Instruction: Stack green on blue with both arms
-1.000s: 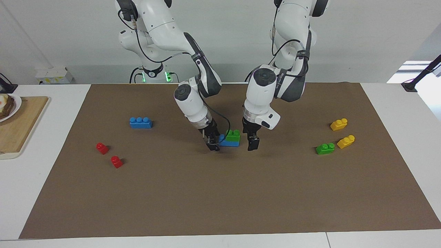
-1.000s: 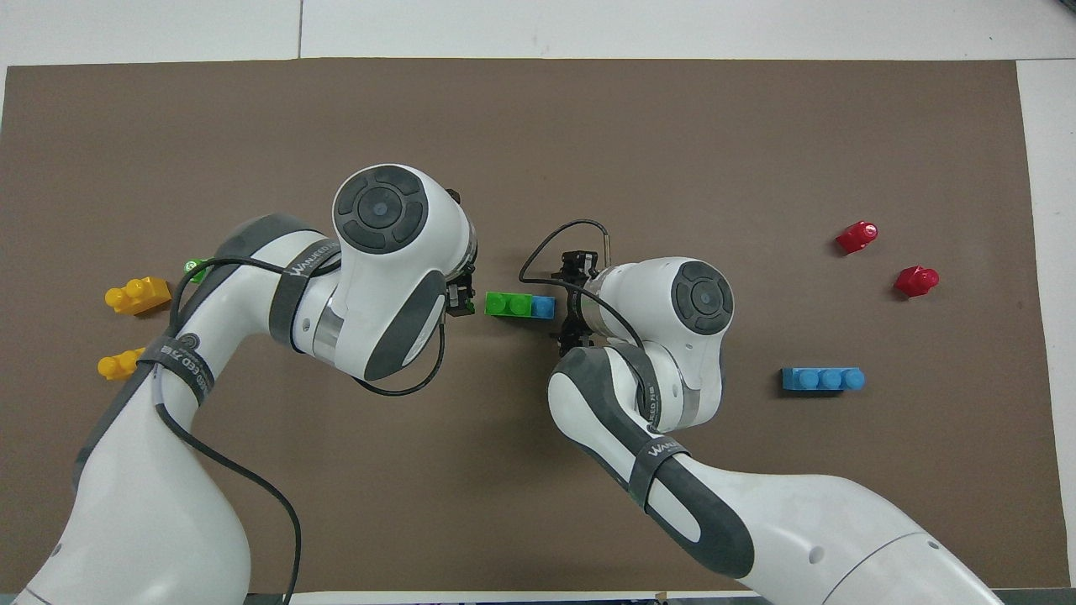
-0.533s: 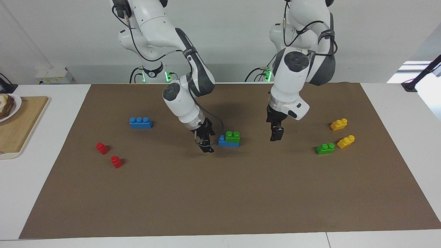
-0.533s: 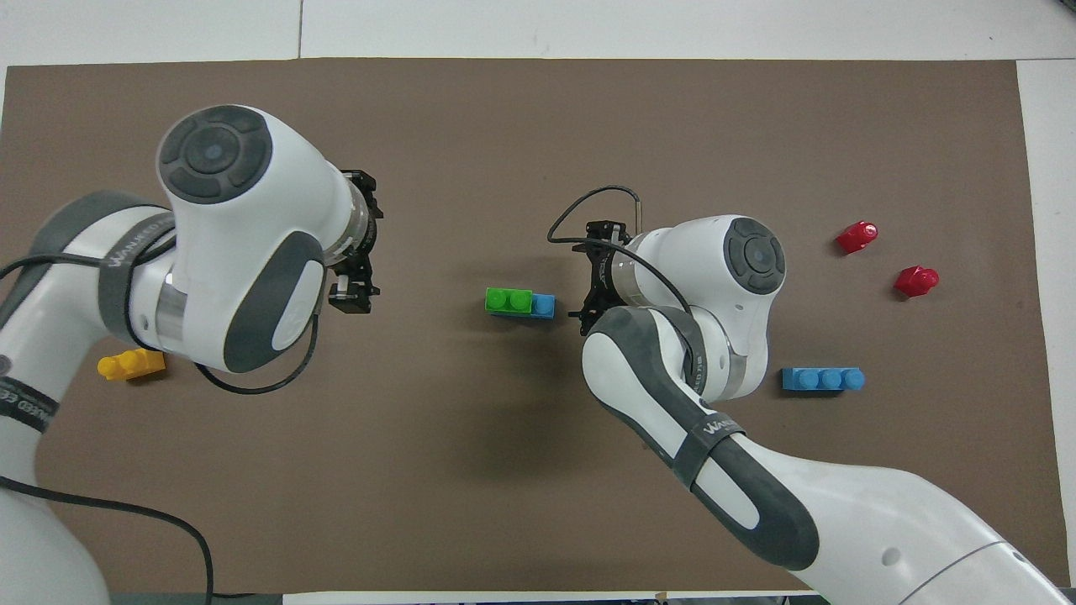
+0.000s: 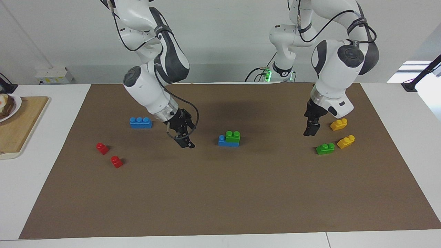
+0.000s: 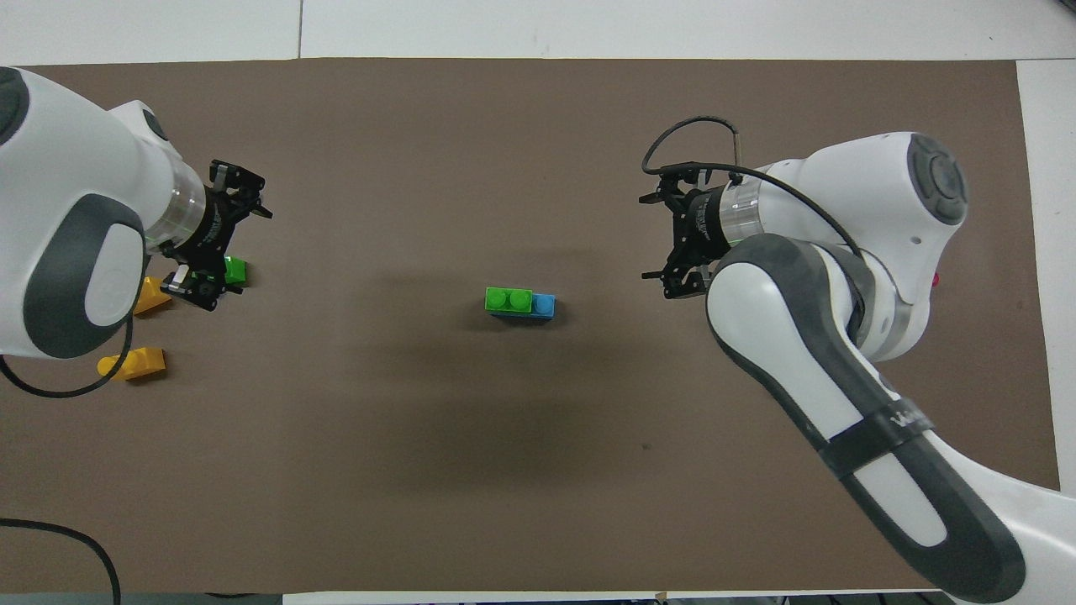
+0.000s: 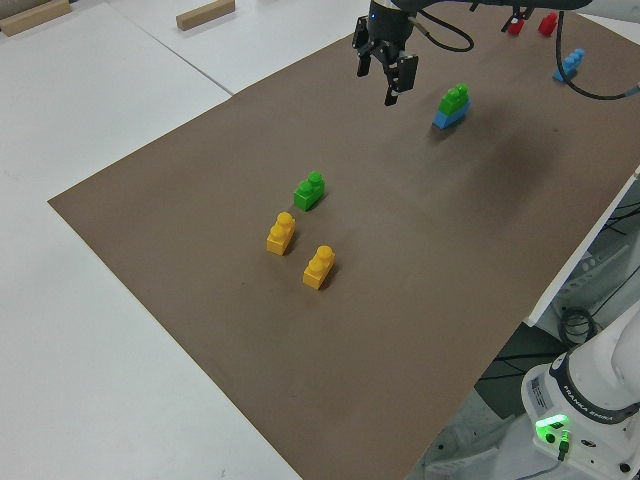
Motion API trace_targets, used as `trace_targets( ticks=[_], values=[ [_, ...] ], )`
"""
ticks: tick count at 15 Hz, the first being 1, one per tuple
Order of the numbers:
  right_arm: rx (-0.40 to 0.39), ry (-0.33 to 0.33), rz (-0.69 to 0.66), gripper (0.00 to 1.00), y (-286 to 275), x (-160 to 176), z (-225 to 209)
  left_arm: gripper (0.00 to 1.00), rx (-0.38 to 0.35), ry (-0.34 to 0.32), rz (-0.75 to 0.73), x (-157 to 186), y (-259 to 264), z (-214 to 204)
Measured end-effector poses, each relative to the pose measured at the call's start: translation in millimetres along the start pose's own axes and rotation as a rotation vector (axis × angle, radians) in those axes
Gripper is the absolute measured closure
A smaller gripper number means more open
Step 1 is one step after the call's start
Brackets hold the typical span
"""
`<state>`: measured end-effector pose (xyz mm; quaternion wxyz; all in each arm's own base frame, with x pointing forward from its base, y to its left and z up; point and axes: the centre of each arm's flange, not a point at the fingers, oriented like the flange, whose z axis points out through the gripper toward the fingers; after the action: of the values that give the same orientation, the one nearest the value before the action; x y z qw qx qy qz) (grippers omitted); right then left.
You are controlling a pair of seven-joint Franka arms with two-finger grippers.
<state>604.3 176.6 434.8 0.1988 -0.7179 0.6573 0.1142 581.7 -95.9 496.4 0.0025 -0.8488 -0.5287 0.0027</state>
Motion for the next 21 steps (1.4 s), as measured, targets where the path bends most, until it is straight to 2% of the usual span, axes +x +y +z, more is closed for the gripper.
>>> trace_targets(
  ticks=[3,8,11,13,18,21],
  values=[
    [-0.006,0.062,-0.204,0.0,-14.0,24.7,-44.2,0.0,0.02,-0.011,0.194,38.4,-34.7,-10.4],
    [-0.07,0.151,-0.595,0.0,-14.2,52.9,-98.7,0.0,0.07,-0.067,0.612,66.6,-67.0,-12.5],
    [-0.158,0.226,-0.832,0.0,-3.9,71.1,-134.2,0.0,0.069,-0.072,0.687,67.2,-67.6,-12.2],
    [-0.223,0.271,-0.971,0.0,4.1,72.1,-158.3,0.0,0.06,-0.062,0.701,63.8,-66.9,-19.1],
    [-0.322,0.255,-1.203,0.0,25.5,75.5,-202.0,0.0,0.026,-0.028,0.745,61.1,-73.2,-44.3],
    [-0.361,0.259,-1.295,0.0,33.2,71.5,-213.2,0.0,0.021,-0.026,0.859,60.2,-72.8,-54.9]
  ],
)
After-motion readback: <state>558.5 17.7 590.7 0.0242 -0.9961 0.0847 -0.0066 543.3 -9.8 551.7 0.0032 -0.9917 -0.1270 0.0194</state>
